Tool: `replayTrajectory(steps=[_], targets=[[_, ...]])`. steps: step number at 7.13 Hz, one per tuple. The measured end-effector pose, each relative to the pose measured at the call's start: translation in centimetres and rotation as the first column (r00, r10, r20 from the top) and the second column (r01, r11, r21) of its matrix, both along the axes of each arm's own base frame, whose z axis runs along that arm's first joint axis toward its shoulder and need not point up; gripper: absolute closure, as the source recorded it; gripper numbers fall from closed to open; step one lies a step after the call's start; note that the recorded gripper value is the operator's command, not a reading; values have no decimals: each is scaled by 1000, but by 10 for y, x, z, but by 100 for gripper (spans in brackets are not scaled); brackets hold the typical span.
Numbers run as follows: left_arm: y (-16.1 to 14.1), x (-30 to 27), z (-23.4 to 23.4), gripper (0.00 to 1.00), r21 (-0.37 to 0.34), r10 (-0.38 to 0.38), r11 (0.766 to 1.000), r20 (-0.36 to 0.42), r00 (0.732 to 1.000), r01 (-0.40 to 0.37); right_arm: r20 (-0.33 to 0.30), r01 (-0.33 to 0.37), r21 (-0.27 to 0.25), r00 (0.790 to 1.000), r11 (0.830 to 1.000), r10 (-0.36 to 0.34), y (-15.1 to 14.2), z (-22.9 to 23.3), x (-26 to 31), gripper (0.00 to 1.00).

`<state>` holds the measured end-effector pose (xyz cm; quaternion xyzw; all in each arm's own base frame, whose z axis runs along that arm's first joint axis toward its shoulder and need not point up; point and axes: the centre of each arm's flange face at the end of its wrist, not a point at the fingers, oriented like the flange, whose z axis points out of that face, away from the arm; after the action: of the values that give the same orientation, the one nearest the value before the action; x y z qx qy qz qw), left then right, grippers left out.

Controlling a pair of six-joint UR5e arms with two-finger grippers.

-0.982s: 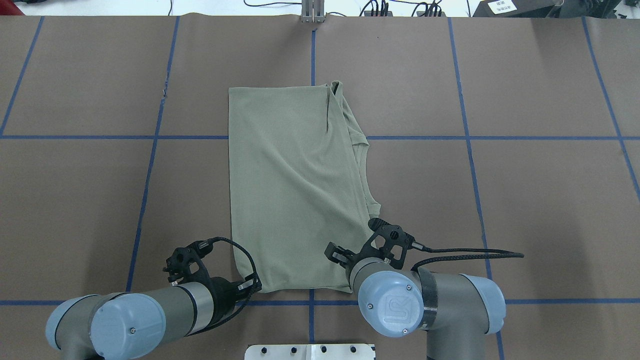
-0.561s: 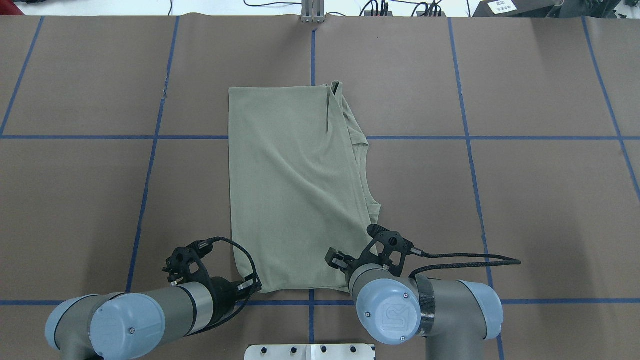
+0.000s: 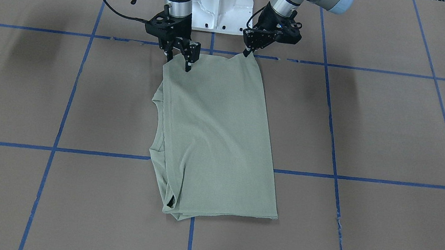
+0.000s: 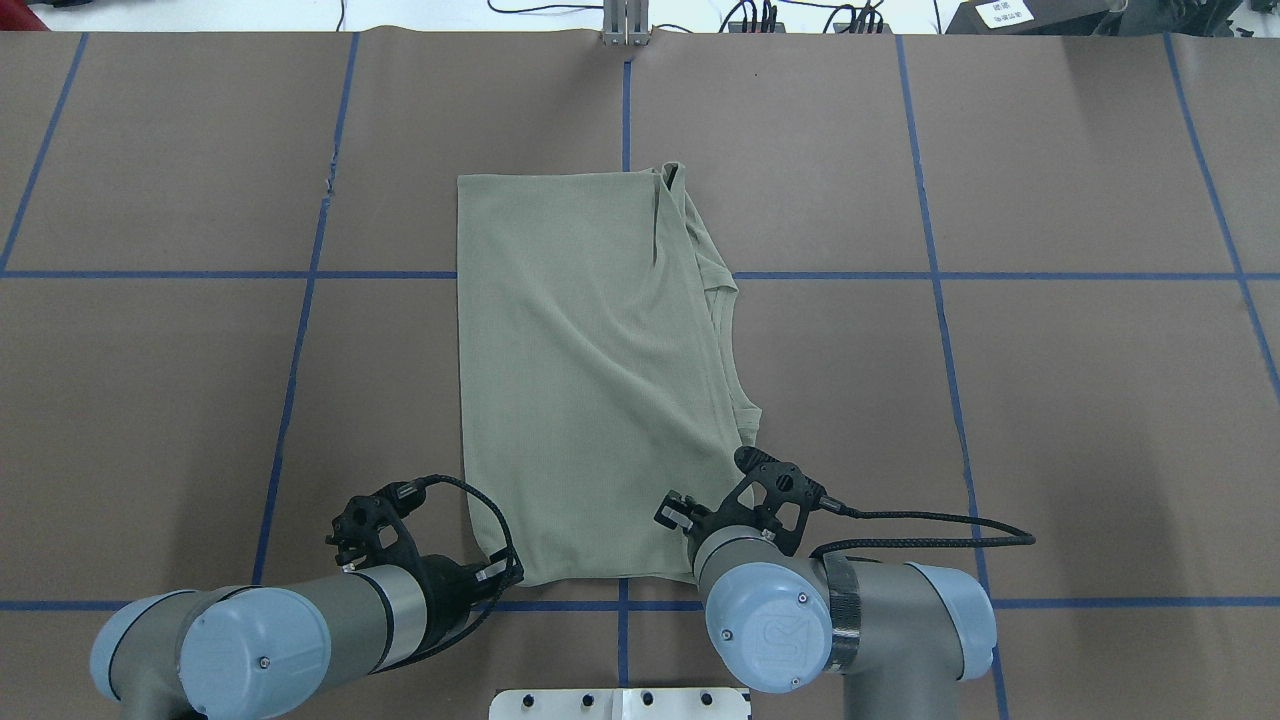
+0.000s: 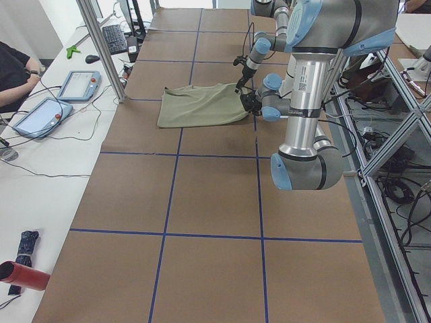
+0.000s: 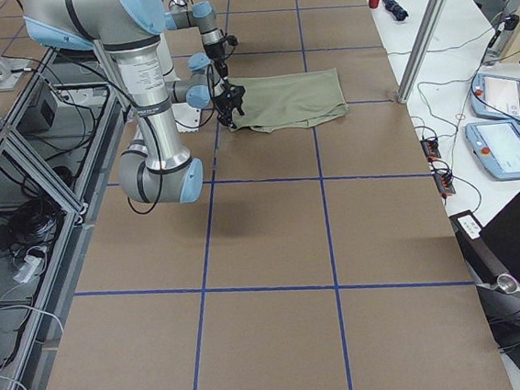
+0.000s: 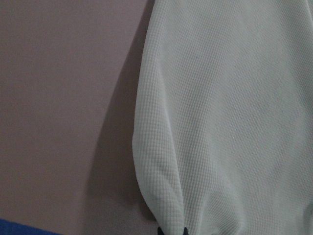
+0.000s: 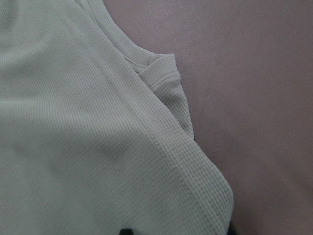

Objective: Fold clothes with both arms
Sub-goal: 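Grasp the near corners of the folded green shirt with both grippers, then lift the near edge with both grippers and fold it away from the robot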

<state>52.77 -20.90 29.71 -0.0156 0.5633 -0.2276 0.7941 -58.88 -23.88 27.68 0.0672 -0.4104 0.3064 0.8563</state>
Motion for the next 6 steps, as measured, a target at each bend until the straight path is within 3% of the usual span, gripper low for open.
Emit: replayTrajectory(steps=[3, 6], targets=[[0, -4, -7, 100, 7, 3, 1000, -13, 1000, -3, 58, -74, -51, 995, 996, 77, -7, -15, 4, 100], [4, -45, -56, 100, 56, 45, 998, -46, 998, -42, 103, -115, -70, 987, 991, 122, -12, -63, 58, 100]])
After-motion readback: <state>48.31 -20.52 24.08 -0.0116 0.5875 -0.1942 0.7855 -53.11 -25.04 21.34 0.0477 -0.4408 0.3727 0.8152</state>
